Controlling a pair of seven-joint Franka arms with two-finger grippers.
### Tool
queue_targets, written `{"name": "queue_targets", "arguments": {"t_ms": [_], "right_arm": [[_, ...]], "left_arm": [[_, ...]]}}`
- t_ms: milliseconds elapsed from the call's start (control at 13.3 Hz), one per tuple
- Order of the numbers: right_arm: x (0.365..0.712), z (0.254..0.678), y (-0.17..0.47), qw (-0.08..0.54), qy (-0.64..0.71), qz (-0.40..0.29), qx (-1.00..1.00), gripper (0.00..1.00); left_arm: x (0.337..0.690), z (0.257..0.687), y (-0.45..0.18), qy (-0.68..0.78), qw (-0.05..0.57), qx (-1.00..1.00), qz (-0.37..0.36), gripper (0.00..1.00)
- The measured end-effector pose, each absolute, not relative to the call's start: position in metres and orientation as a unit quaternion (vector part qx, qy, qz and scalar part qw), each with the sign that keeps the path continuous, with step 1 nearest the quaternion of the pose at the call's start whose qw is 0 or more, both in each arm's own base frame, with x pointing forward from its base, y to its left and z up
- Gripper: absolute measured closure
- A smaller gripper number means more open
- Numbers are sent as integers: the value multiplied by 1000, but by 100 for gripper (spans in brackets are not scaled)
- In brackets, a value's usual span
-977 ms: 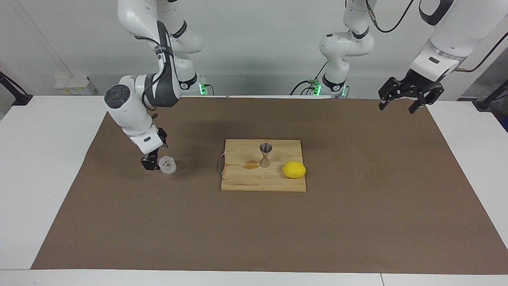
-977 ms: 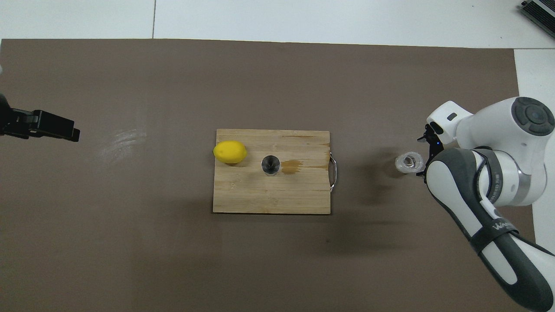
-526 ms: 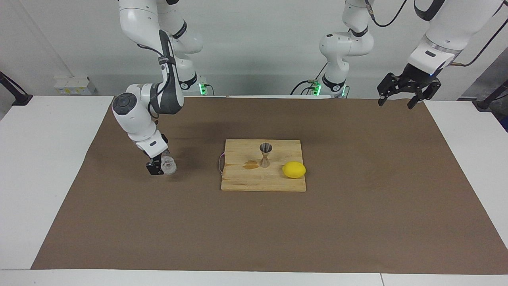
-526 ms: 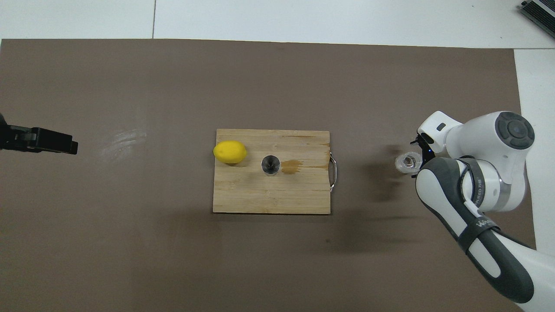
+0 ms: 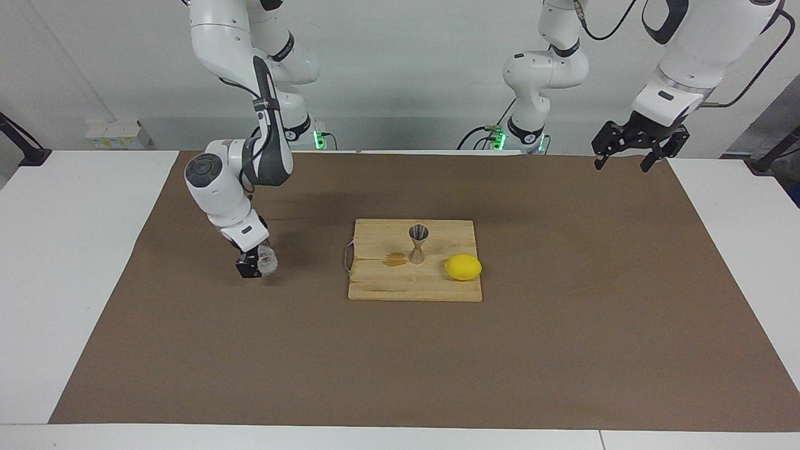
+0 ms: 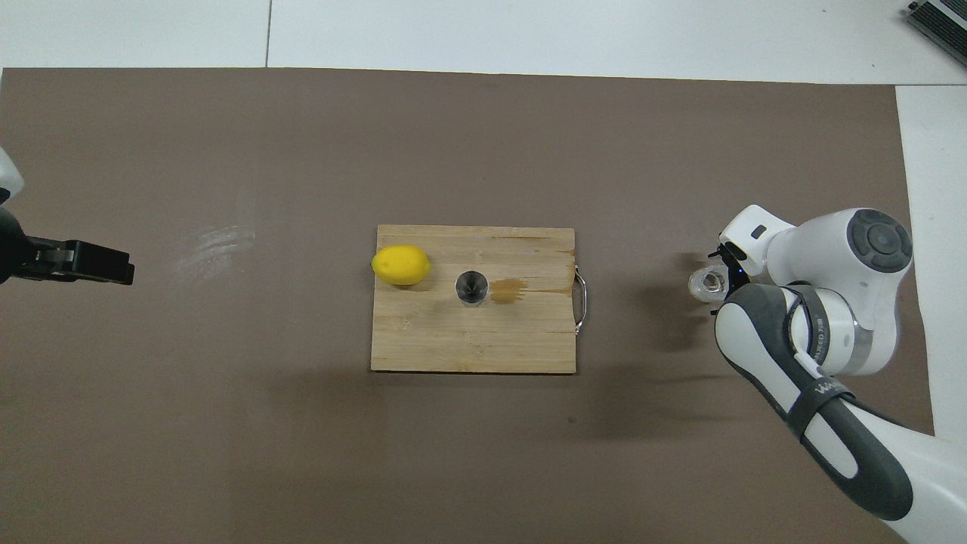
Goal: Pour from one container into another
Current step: 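Close the right gripper on the white cup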
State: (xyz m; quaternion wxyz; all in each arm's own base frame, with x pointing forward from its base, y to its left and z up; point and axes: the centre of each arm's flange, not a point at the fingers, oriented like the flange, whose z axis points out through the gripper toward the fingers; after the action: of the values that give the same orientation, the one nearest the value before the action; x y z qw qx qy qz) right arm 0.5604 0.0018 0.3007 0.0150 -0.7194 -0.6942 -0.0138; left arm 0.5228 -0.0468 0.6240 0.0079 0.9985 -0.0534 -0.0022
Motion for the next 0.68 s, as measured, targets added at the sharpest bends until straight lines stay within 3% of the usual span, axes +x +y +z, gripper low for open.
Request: {"name": "queue_targets", "arguments": {"t_ms": [301,676], "right_arm": [[561,302,3,15,-694,-17,-720,45],[561,302,5,14,-695,-18,-719,45]], "left_arm": [[523,622,-52,-50,7,999,-4,0],[522,621,-53,-50,9,999,-9,0]]}}
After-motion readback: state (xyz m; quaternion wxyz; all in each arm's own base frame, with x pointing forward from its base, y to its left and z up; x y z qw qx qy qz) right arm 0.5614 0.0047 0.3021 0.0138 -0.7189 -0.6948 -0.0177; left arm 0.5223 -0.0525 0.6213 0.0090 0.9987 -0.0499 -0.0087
